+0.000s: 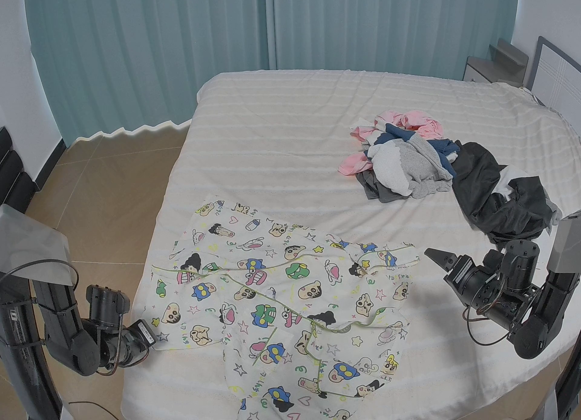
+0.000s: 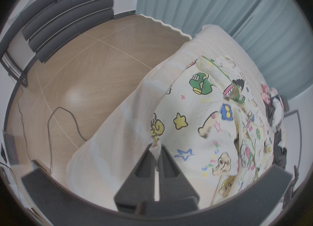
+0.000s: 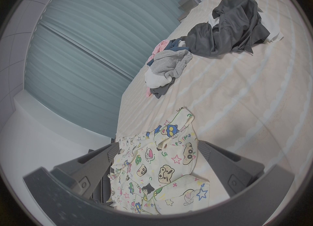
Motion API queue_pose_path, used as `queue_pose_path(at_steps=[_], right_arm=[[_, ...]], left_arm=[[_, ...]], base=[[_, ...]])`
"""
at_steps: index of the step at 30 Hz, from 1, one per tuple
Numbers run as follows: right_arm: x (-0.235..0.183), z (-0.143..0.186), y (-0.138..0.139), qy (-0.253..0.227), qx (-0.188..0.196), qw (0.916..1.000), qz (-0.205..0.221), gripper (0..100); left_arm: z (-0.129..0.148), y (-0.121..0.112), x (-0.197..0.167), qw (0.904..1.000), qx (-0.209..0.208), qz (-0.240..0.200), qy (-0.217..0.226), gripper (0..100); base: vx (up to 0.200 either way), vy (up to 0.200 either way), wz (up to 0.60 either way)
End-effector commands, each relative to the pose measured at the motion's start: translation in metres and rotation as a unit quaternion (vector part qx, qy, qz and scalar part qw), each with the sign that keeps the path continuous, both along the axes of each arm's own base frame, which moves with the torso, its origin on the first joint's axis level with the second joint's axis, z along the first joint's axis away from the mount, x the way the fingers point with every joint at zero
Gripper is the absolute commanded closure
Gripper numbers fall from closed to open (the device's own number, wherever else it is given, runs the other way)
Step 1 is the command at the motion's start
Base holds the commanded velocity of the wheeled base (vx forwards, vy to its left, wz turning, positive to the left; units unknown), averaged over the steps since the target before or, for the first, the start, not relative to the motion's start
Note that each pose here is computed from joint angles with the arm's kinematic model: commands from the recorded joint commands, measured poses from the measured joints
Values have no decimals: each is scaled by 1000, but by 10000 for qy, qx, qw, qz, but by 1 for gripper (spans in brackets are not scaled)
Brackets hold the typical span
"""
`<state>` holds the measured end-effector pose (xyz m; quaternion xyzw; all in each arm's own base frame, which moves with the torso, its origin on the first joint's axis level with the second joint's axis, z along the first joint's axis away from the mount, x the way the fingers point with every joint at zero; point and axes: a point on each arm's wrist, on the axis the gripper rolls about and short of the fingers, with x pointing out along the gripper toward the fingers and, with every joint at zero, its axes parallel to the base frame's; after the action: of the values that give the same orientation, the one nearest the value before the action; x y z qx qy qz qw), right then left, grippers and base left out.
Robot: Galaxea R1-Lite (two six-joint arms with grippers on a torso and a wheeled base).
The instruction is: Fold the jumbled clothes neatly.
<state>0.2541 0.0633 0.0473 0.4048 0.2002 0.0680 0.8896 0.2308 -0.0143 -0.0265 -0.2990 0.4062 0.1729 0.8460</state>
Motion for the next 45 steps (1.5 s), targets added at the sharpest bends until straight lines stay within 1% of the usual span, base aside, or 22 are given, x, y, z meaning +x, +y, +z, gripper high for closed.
queue_pose_path(at_steps=[1, 5, 9, 10, 12, 14, 16, 20, 25, 26, 29, 32, 33, 34, 38, 41, 42, 45], right_arm=[[0, 0, 0, 8, -8, 10000, 5, 0], [0, 0, 0, 8, -8, 10000, 13, 0], [0, 0, 0, 8, -8, 10000, 13, 0], [-3, -2, 0, 68, -18, 10000, 27, 0], [-4, -2, 0, 87, -35, 9999, 47, 0], [-4, -3, 0, 95, -35, 9999, 54, 0], [-4, -3, 0, 95, -35, 9999, 47, 0], [1, -8, -1, 150, -63, 9999, 21, 0], [14, -20, 2, 202, -206, 9996, 58, 0], [22, -25, 3, 187, -380, 9990, 112, 0], [34, -30, -1, 305, -633, 9975, 95, 0], [54, -27, -4, 423, -660, 9969, -18, 0], [54, -27, -4, 423, -660, 9969, -18, 0], [69, -27, -9, 575, -703, 9958, -108, 0], [104, -23, -15, 652, -772, 9946, -234, 0], [115, -19, -13, 662, -757, 9947, -217, 0], [118, -28, -6, 847, -777, 9933, -120, 0], [124, -39, 6, 905, -816, 9925, -30, 0]], left_arm=[[5, 5, -28, 9990, 230, -235, 317, 100], [3, 6, -47, 9959, 384, -461, 676, 100], [2, 7, -49, 9951, 418, -499, 748, 100], [1, 11, -51, 9942, 465, -462, 852, 100], [1, 13, -54, 9922, 510, -563, 984, 100], [-1, 14, -59, 9890, 423, -676, 1246, 100], [1, 13, -63, 9871, 313, -750, 1382, 100], [8, 12, -66, 9873, 143, -858, 1329, 100], [7, 12, -64, 9877, 95, -896, 1279, 100], [8, 12, -63, 9885, 36, -917, 1206, 100], [9, 11, -61, 9891, -85, -996, 1080, 100], [9, 10, -61, 9884, -230, -1077, 1044, 100], [9, 10, -61, 9884, -230, -1077, 1044, 100], [9, 10, -61, 9878, -337, -1116, 1036, 100], [9, 11, -61, 9864, -521, -1180, 1023, 100], [9, 12, -61, 9864, -566, -1168, 1010, 100], [9, 13, -61, 9866, -579, -1142, 1009, 100], [9, 13, -61, 9866, -579, -1142, 1009, 100]], base=[[0, 0, 0], [0, 0, 0], [0, 0, 0], [0, 0, 0], [0, 0, 0], [0, 0, 0], [0, 0, 0], [0, 0, 0], [0, 0, 0], [0, 0, 0], [0, 0, 0], [0, 0, 0], [0, 0, 0], [0, 0, 0], [0, 0, 0], [0, 0, 0], [0, 0, 0], [0, 0, 0]])
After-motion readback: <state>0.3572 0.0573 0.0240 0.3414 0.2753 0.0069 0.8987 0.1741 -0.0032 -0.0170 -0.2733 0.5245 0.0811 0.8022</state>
